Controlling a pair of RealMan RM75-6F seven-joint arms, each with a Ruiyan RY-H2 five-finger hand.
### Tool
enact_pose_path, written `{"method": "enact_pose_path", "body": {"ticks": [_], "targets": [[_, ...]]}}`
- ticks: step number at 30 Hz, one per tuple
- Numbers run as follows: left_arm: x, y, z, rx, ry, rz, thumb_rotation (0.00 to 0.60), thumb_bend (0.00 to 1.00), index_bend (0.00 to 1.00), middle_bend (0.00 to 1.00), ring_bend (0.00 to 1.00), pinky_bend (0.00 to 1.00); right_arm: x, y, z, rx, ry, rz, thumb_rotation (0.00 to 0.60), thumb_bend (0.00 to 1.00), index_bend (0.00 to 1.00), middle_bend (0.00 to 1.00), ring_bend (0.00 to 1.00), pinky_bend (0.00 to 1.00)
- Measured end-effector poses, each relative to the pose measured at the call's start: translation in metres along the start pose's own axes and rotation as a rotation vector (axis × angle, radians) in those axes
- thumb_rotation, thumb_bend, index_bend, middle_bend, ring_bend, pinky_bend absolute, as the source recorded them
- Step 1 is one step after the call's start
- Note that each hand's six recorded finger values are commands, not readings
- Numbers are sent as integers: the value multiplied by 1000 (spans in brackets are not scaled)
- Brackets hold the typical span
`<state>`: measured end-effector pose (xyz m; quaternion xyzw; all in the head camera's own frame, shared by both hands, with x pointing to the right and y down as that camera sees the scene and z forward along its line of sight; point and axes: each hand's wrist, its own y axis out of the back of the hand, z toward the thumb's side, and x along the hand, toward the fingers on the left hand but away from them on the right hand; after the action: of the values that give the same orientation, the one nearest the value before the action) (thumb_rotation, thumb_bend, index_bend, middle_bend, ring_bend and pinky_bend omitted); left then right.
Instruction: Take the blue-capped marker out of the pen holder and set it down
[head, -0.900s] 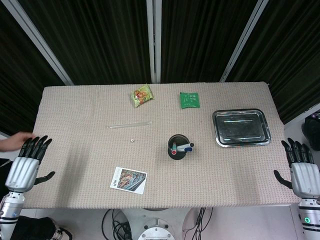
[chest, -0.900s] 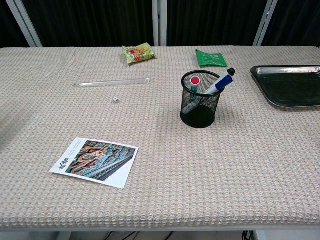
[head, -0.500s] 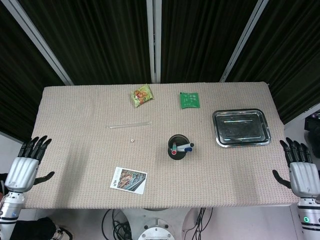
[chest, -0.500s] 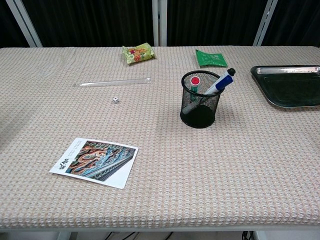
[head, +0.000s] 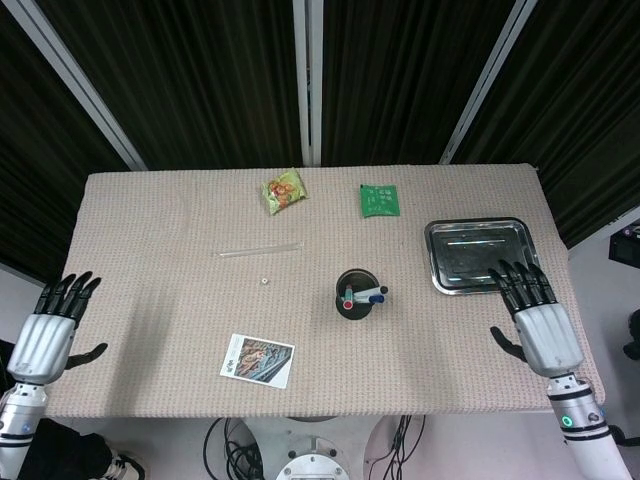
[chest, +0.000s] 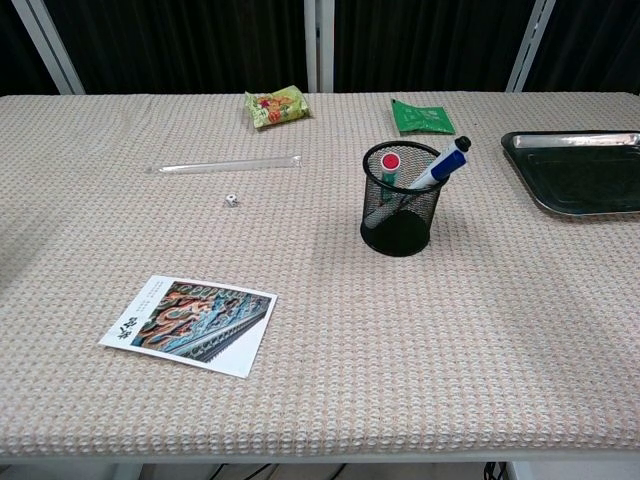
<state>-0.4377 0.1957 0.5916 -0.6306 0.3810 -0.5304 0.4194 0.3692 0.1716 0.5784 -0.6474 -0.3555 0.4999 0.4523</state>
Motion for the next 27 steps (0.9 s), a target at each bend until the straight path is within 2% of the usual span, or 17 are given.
{"method": "enact_pose_path", "body": {"ticks": [7, 13, 19, 27], "targets": [[-3, 1, -3, 0, 16, 1, 600, 124, 48, 0, 0, 16, -49, -14, 60, 34, 186, 60, 600, 176, 41, 0, 0, 0], [-4, -3, -7, -6, 29, -16, 600, 124, 48, 0, 0, 16, -79, -33, 109, 50, 280, 90, 600, 176, 113, 0, 0, 0], [-5, -2, -13, -10, 42, -16, 600, 124, 48, 0, 0, 16, -91, -47, 128, 58, 294, 96, 600, 176, 266, 0, 0, 0], [-8, 0, -18, -16, 59, -10, 600, 124, 48, 0, 0, 16, -101, -55, 135, 64, 286, 74, 600, 193, 364, 0, 0, 0]]}}
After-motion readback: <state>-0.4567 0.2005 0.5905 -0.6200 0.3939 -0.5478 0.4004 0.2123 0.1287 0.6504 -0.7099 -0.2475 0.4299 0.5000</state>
